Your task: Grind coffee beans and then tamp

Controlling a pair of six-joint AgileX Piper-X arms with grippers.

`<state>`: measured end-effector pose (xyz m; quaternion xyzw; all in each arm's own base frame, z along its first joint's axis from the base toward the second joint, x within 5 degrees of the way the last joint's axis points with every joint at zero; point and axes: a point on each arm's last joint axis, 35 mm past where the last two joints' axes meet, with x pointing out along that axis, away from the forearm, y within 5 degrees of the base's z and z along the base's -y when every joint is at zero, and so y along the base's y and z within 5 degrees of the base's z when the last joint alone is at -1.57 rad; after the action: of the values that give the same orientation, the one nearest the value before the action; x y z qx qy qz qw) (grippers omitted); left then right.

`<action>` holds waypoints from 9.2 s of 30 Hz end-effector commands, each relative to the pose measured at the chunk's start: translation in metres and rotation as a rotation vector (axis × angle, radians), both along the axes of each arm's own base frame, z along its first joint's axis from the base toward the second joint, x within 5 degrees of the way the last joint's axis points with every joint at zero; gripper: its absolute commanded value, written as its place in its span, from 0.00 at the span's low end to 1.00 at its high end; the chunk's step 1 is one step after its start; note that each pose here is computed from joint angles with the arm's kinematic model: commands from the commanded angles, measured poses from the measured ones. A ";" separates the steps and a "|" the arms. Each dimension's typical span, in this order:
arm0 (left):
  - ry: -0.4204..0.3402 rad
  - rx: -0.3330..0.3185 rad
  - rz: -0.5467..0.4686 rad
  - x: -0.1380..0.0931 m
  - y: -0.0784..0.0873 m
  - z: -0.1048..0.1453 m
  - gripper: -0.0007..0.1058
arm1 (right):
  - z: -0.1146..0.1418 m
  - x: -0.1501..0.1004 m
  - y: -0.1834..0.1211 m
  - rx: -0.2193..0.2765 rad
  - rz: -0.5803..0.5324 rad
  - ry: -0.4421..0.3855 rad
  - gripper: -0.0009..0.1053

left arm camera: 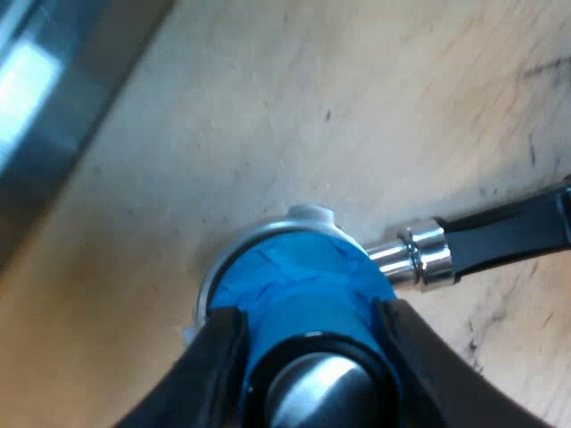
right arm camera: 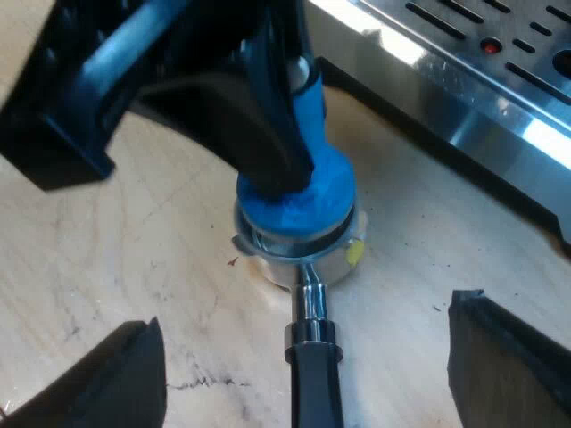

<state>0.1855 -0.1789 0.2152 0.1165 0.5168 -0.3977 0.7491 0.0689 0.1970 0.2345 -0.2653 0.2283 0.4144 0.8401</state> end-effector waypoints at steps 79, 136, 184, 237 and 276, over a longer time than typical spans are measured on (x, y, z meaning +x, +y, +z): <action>0.067 0.119 0.394 0.019 0.089 -0.053 0.01 | 0.021 0.002 0.014 0.164 0.115 -0.110 0.64; -0.434 -0.254 0.444 -0.082 0.130 0.214 0.95 | 0.183 0.021 -0.015 0.158 -0.040 0.047 0.64; -0.645 -0.296 0.732 -0.173 0.172 0.231 0.95 | 0.202 -0.040 -0.190 0.094 -0.598 -0.070 0.64; -0.863 -0.347 0.808 -0.218 0.183 0.160 0.95 | 0.153 -0.129 -0.184 0.276 -0.556 -0.366 0.64; -0.680 -0.232 0.809 -0.150 0.173 0.071 0.95 | 0.060 -0.049 -0.187 0.171 -0.557 -0.143 0.64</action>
<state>0.0326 -0.0061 0.2853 -0.0505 0.2021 -0.0772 0.9750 0.0174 0.0095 0.2930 -0.1446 0.1990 0.1626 0.9555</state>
